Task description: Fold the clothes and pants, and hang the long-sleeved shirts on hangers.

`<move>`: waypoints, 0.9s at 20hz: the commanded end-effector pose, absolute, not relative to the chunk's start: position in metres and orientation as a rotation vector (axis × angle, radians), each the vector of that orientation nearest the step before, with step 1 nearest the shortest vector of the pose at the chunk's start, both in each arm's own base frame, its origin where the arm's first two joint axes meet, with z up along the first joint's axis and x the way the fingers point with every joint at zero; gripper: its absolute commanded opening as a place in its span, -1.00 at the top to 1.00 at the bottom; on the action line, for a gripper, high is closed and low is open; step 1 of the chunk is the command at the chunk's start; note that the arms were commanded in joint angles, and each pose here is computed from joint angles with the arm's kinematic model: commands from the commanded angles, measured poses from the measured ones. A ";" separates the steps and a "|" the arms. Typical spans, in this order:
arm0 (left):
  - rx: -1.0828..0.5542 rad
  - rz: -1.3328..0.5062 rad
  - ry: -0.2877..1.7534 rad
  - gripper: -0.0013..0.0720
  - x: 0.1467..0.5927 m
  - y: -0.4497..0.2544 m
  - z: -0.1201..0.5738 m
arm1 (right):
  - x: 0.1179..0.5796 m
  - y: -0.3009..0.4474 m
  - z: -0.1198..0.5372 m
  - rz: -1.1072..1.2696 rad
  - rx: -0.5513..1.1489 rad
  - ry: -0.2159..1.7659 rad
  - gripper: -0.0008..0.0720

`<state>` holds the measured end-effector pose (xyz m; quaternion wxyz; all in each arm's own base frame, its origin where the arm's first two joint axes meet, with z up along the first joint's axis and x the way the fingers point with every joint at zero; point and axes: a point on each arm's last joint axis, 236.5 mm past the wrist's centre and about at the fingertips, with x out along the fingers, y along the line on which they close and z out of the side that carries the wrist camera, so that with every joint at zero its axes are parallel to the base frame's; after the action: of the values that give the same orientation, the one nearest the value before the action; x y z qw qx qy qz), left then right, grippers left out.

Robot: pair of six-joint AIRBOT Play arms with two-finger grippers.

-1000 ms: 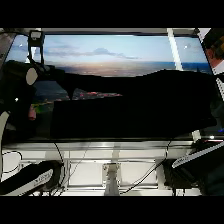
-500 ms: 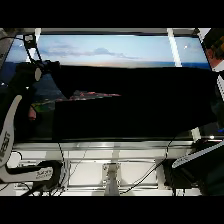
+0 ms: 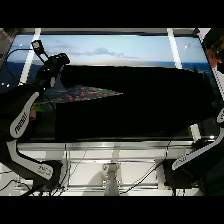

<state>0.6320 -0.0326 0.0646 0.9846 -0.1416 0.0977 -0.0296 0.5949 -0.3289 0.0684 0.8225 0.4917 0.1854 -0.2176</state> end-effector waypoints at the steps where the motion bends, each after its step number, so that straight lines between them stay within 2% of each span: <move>1: -0.330 -0.053 0.136 0.09 0.635 -0.025 0.078 | 0.585 -0.317 0.054 -0.460 1.038 0.498 -0.74; 2: -0.327 -0.043 0.153 0.58 0.632 -0.023 0.083 | 0.576 -0.313 0.045 -0.446 1.018 0.561 -0.62; 3: -0.320 -0.018 0.210 0.94 0.626 -0.019 0.081 | 0.564 -0.308 0.035 -0.420 0.983 0.642 -0.04; 4: -0.311 0.024 0.313 0.95 0.615 -0.013 0.070 | 0.551 -0.303 0.026 -0.393 0.952 0.719 0.66; 5: -0.304 0.076 0.431 0.95 0.599 -0.003 0.055 | 0.536 -0.300 0.018 -0.371 0.939 0.790 0.94; 7: -0.228 0.178 0.717 0.96 0.551 0.021 0.018 | 0.507 -0.294 0.006 -0.331 0.938 0.914 0.95; 9: -0.099 0.150 1.002 0.96 0.498 0.034 -0.017 | 0.483 -0.285 0.001 -0.269 0.962 1.005 0.95; 10: -0.096 0.063 1.120 0.96 0.475 0.028 -0.031 | 0.476 -0.276 0.003 -0.201 0.975 1.033 0.95; 12: -0.276 -0.079 1.214 0.95 0.454 0.012 -0.039 | 0.468 -0.261 0.007 -0.105 1.009 1.068 0.93; 13: -0.394 -0.078 1.206 0.95 0.455 0.014 -0.038 | 0.464 -0.258 0.006 -0.097 1.006 1.088 0.60; 14: -0.479 -0.066 1.186 0.76 0.459 0.021 -0.037 | 0.462 -0.257 0.005 -0.095 1.005 1.097 -0.14; 15: -0.521 -0.051 1.162 0.11 0.464 0.029 -0.037 | 0.465 -0.257 0.006 -0.097 1.003 1.090 -0.62; 16: -0.556 -0.040 1.140 -0.40 0.469 0.033 -0.037 | 0.467 -0.258 0.006 -0.100 1.002 1.080 -0.66; 18: -0.603 -0.038 1.101 -0.40 0.481 0.031 -0.041 | 0.469 -0.256 0.007 -0.095 0.999 1.079 -0.66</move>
<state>0.4752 0.0399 -0.0420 0.8203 -0.2207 0.5276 0.0084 0.4721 -0.2634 0.0052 0.7442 0.4565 0.4838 -0.0603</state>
